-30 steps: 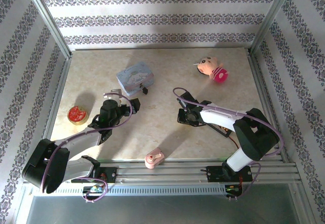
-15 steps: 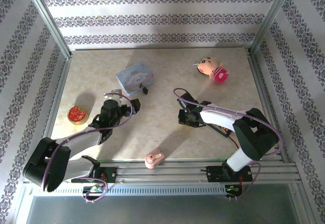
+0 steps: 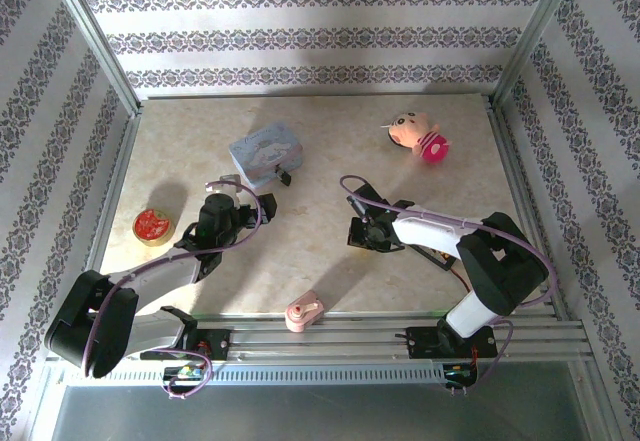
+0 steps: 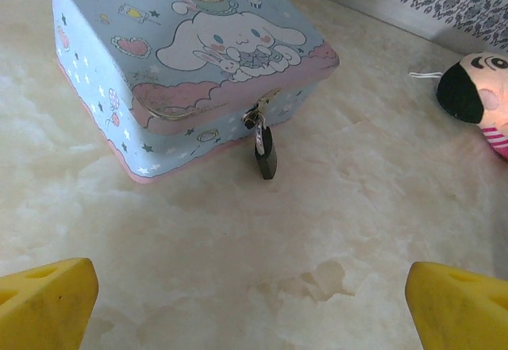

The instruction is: Unlock the padlock with the key

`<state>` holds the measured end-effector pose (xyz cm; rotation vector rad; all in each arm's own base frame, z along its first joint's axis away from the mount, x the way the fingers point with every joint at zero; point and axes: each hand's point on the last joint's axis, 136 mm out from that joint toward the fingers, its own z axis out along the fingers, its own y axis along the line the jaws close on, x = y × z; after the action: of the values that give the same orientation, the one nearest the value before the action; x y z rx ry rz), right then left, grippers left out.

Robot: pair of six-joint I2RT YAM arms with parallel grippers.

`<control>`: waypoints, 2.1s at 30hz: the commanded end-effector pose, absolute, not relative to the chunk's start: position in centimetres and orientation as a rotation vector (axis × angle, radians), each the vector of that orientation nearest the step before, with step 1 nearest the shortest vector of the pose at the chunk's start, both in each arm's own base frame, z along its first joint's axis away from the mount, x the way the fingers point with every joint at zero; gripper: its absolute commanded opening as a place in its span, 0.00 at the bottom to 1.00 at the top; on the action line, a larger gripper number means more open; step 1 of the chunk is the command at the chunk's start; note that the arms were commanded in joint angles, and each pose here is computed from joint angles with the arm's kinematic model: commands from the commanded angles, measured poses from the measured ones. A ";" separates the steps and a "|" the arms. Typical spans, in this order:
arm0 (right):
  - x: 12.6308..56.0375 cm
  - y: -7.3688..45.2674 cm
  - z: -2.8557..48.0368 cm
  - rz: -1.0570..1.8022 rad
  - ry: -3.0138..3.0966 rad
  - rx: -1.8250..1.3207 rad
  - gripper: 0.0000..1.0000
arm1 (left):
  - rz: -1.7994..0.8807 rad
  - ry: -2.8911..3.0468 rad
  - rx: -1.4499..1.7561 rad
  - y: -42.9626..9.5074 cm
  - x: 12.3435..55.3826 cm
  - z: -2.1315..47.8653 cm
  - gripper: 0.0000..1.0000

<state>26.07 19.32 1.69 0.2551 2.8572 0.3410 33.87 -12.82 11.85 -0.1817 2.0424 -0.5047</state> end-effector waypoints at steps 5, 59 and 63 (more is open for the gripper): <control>26.2 20.4 4.0 0.417 2.794 0.155 0.00 | -0.543 2.044 -0.142 -13.9 34.0 13.4 0.99; 27.8 24.6 18.4 0.859 2.120 -0.113 0.00 | -1.301 2.087 0.418 -33.1 30.3 19.3 0.42; 27.7 24.7 18.3 0.861 2.125 -0.119 0.00 | -1.315 2.075 0.407 -33.3 30.4 19.5 0.41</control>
<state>27.56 24.15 16.68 -0.0908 2.1791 0.8485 30.55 -32.32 18.16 0.3799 2.1188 -1.2745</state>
